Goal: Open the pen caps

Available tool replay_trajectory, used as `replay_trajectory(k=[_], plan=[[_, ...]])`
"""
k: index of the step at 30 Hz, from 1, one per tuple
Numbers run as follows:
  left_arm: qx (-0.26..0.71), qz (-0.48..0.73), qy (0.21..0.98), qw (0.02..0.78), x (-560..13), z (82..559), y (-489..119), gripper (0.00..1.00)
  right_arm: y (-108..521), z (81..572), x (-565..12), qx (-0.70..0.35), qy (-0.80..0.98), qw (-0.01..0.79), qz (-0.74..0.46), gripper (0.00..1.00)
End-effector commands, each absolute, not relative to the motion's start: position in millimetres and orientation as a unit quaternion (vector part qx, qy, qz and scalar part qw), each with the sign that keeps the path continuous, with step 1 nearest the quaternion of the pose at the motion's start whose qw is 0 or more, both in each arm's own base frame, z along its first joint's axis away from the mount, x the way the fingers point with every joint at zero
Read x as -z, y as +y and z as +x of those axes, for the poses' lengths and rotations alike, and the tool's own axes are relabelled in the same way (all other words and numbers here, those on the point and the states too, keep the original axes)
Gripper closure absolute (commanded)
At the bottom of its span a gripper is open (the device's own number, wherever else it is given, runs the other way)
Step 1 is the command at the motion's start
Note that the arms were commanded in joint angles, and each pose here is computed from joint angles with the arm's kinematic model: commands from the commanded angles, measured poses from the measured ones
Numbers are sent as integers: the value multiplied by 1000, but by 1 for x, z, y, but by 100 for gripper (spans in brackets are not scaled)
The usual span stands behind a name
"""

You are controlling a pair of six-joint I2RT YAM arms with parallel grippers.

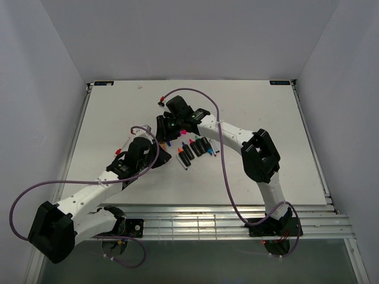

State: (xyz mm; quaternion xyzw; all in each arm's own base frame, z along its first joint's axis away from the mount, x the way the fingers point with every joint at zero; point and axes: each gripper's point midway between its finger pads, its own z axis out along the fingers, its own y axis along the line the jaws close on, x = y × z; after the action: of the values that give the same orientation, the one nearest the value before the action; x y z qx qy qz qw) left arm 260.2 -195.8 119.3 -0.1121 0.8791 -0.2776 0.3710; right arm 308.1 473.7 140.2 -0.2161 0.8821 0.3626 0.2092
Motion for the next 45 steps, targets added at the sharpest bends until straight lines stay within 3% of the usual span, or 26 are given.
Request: replay_trajectory(k=[1, 3, 5, 6, 8, 9, 12, 15, 18, 22, 24, 32, 45], plan=[[418, 7, 830, 370, -169, 230, -241, 100, 456, 339, -159, -411, 831, 269, -259, 92], [459, 35, 808, 368, -181, 222, -250, 100, 449, 330, -188, -477, 788, 274, -279, 92], [479, 44, 797, 366, -186, 219, -252, 100, 427, 315, -179, -524, 771, 234, -275, 92], [495, 53, 783, 373, -194, 220, -255, 100, 424, 313, -204, -551, 738, 263, -287, 92], [520, 63, 777, 349, -191, 210, -259, 100, 404, 299, -203, -598, 723, 220, -267, 92], [532, 68, 767, 351, -195, 210, -262, 100, 403, 299, -223, -625, 685, 245, -282, 92], [552, 69, 761, 334, -193, 205, -266, 100, 392, 288, -230, -673, 663, 201, -258, 92], [551, 62, 764, 330, -190, 204, -266, 100, 395, 297, -235, -677, 658, 215, -251, 92], [513, 13, 798, 316, -167, 210, -255, 100, 405, 320, -230, -652, 688, 225, -227, 92], [409, -91, 857, 300, -120, 217, -222, 100, 424, 346, -203, -546, 742, 279, -270, 92], [372, -129, 868, 302, -101, 217, -206, 100, 434, 349, -171, -493, 783, 268, -269, 92], [372, -196, 858, 295, -72, 205, -191, 100, 486, 352, -101, -378, 817, 270, -341, 92], [350, -205, 868, 285, -42, 217, -195, 96, 496, 360, -44, -327, 840, 250, -355, 92]])
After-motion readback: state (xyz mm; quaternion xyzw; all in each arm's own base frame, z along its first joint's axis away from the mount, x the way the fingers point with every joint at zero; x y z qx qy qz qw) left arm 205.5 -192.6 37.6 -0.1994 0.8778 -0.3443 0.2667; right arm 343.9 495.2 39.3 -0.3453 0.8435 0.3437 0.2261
